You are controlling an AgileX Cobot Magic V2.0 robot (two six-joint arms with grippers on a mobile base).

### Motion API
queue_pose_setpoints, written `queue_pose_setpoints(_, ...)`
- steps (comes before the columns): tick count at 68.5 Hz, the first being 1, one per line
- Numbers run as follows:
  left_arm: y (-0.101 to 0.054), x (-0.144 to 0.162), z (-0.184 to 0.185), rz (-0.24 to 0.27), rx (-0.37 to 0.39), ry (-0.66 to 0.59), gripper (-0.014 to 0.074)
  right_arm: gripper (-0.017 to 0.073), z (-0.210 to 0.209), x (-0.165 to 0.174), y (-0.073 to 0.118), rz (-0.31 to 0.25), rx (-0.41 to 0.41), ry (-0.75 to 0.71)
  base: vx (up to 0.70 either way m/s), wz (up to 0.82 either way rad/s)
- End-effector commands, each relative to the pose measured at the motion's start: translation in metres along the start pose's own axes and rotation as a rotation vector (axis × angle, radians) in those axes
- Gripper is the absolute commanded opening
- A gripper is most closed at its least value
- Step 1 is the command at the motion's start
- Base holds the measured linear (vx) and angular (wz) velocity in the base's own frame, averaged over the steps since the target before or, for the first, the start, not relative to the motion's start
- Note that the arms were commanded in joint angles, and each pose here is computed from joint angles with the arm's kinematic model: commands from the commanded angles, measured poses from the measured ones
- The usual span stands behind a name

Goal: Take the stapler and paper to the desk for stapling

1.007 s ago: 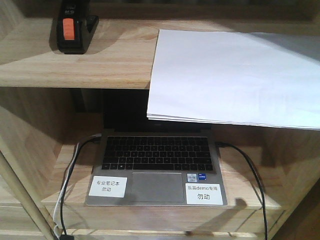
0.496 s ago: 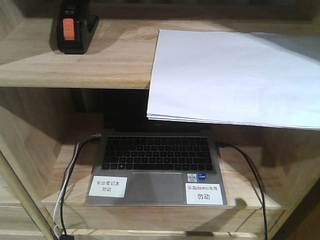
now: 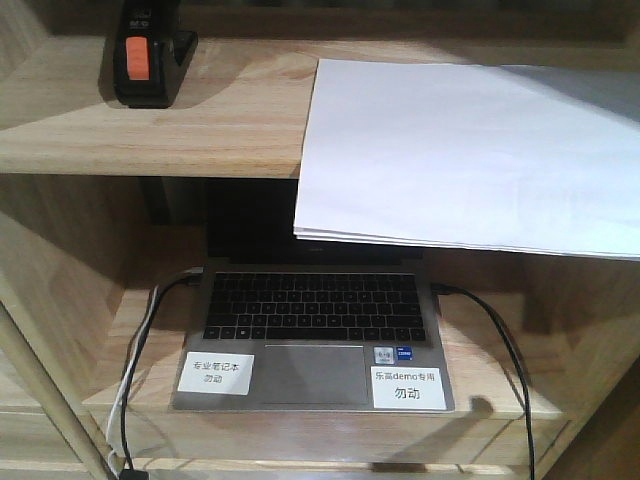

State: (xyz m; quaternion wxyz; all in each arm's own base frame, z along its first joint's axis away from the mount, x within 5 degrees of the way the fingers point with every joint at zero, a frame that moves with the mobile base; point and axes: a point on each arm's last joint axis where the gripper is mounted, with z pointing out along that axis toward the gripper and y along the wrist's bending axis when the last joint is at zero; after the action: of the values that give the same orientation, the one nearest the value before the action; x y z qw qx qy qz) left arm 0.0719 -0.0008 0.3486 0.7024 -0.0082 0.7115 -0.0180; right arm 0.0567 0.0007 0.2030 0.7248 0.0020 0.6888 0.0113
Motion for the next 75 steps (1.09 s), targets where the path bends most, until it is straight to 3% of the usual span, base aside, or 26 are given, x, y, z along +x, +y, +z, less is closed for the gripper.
queue_pose_setpoints(1,-0.0012,-0.0167,-0.0003,-0.015,0.011,-0.090,-0.0001,-0.0010,-0.0009,-0.0059,0.0002,-0.010,-0.001,-0.082,0.00,0.00)
queue_pose_setpoints(15,-0.0013,-0.0183,-0.0004,-0.016,0.012,-0.107,0.0029,-0.0010,-0.0009,-0.0059,0.0002,-0.010,-0.001,-0.082,0.00,0.00)
queue_pose_setpoints(26,-0.0013,-0.0183,-0.0004,-0.016,0.012,-0.107,0.0102,-0.0010,-0.0009,-0.0059,0.0002,-0.010,-0.001,-0.082,0.00,0.00)
queue_pose_setpoints(51,-0.0013,-0.0185,-0.0005,-0.015,0.013,-0.110,0.0447,-0.0010,-0.0009,-0.0059,0.0002,-0.010,-0.001,-0.082,0.00,0.00)
queue_pose_setpoints(75,-0.0014,-0.0198,-0.0006,-0.015,0.014,-0.124,0.0468,-0.0010,-0.0009,-0.0059,0.0002,-0.010,-0.001,-0.082,0.00,0.00)
